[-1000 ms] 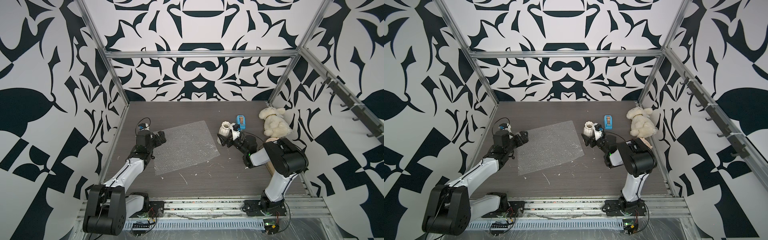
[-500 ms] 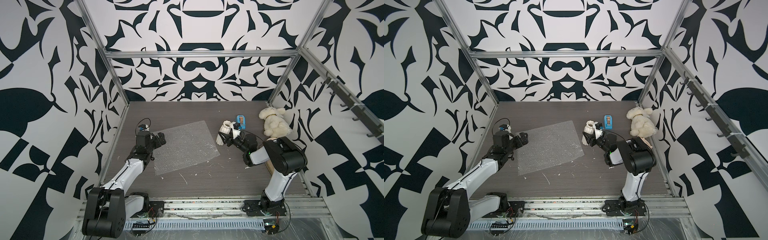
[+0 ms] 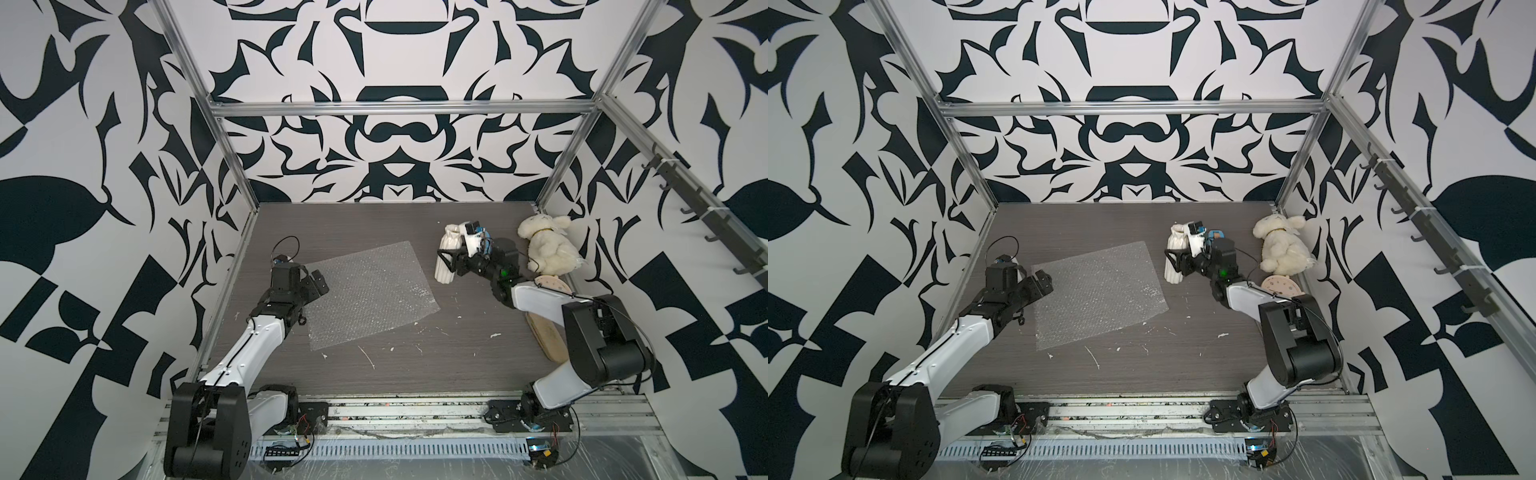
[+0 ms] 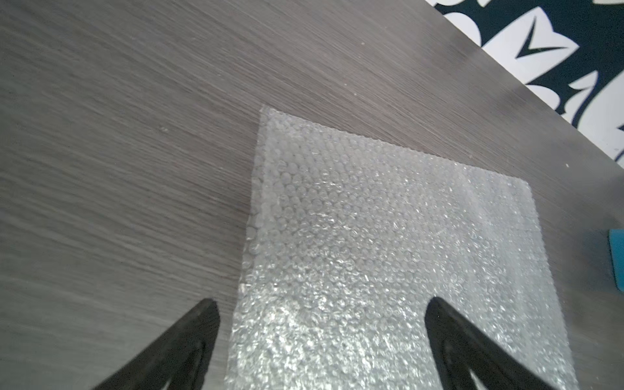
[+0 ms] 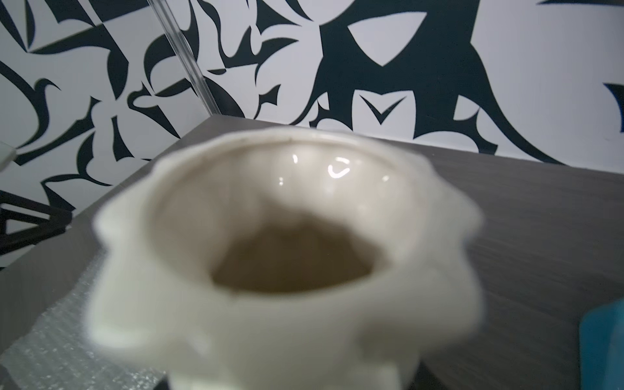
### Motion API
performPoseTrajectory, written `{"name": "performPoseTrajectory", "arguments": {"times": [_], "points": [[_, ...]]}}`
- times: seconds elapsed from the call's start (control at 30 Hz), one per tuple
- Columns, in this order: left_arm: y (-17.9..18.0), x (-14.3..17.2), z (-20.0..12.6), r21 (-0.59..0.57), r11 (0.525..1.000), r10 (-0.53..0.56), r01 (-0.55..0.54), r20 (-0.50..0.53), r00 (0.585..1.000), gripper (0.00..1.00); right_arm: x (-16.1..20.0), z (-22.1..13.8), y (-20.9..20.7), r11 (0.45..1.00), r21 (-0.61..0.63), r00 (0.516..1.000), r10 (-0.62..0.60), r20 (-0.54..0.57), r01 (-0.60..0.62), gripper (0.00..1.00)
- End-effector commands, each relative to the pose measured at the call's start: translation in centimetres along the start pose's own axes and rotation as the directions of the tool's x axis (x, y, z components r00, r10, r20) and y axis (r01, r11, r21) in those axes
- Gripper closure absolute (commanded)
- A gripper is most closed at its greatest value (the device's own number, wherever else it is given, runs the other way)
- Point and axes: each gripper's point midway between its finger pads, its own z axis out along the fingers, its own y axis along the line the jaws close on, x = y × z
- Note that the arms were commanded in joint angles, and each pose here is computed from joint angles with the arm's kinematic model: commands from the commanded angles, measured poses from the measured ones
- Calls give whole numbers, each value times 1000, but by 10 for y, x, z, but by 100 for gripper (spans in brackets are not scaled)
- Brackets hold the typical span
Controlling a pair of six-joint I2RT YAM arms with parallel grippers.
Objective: Wrap vases in bubble wrap
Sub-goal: Pick up the vase from the center of the board.
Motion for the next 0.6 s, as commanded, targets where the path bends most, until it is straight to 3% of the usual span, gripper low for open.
{"name": "performPoseTrajectory", "arguments": {"times": [0.0,0.13,0.4,0.57], "points": [[30,20,0,-93,983,-171,161,-123,978,0,-8,-7,28,989,-79,982,112,-154,-125,63],[47,28,-1,-107,961,-268,255,-142,953,0,-6,8,51,976,-82,937,167,-308,-200,65],[43,41,3,-105,958,-285,267,-231,930,0,7,60,114,960,-119,877,174,-448,-252,67],[37,44,4,-65,956,-292,285,-248,924,1,37,100,148,943,-141,811,177,-558,-303,69]]}}
